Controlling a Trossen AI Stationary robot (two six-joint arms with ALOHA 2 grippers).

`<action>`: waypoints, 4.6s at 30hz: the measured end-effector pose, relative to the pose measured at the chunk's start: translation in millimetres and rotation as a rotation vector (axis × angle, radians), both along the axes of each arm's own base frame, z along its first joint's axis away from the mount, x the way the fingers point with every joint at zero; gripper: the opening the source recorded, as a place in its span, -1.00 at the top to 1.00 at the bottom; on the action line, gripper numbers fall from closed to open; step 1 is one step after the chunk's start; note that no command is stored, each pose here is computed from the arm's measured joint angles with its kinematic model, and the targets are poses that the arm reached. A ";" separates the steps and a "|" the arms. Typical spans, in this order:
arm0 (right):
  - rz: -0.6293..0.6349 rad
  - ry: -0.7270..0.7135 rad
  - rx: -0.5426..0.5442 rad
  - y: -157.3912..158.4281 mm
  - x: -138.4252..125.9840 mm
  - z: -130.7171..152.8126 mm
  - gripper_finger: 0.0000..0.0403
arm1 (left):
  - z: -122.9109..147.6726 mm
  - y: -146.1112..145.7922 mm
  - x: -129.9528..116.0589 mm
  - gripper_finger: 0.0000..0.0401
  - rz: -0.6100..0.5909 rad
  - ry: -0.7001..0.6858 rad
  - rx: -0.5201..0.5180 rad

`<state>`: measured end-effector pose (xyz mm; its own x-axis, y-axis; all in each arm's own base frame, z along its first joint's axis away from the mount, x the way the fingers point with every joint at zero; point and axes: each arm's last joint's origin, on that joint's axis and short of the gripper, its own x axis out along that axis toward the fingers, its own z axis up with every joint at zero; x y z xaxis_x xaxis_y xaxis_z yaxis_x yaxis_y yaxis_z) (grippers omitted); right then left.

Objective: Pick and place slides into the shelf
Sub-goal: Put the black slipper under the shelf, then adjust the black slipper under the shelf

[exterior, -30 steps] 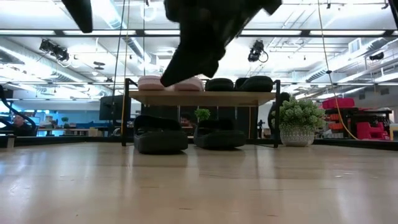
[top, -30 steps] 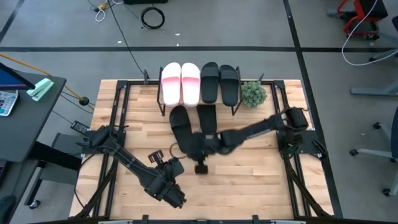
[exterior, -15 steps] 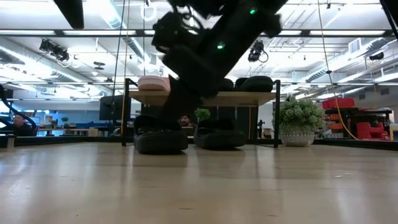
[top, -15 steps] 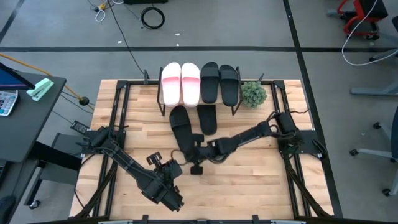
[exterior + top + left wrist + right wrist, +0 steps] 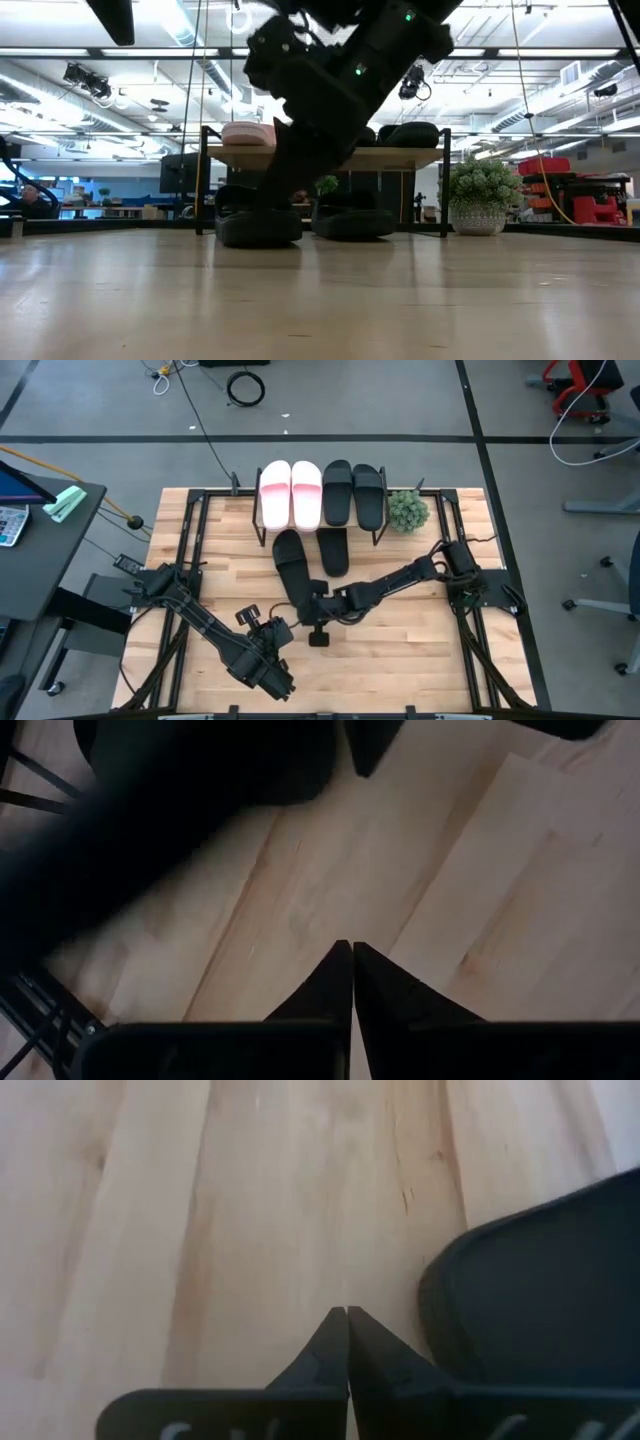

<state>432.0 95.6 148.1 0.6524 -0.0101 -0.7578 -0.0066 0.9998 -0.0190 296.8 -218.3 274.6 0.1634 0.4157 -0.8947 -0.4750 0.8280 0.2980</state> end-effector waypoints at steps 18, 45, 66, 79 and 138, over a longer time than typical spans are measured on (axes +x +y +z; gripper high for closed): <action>-0.110 -0.072 -0.073 -65.5 24.8 -32.0 1.00 | 0.1 1.1 0.8 0.96 -0.003 0.004 0.001; 0.068 -0.081 -0.047 -102.3 28.1 -14.2 1.00 | 0.1 1.9 1.4 0.89 0.007 0.001 -0.001; -0.329 0.255 -0.197 -80.8 -121.4 24.4 1.00 | 0.0 -4.6 -3.4 0.97 -0.009 -0.002 -0.002; -0.513 0.045 -0.138 -142.0 -151.0 -7.1 1.00 | 0.0 -5.3 -3.9 0.94 0.012 -0.015 -0.004; -0.501 -0.175 -0.266 -177.3 -53.1 -48.9 1.00 | -0.2 -14.7 -10.3 0.98 0.028 -0.048 -0.014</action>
<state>378.8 -81.7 99.2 0.6339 -0.5240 -0.5688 0.4907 0.8410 -0.2278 286.5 -233.0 274.4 0.1948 0.4085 -0.8917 -0.5114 0.8181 0.2631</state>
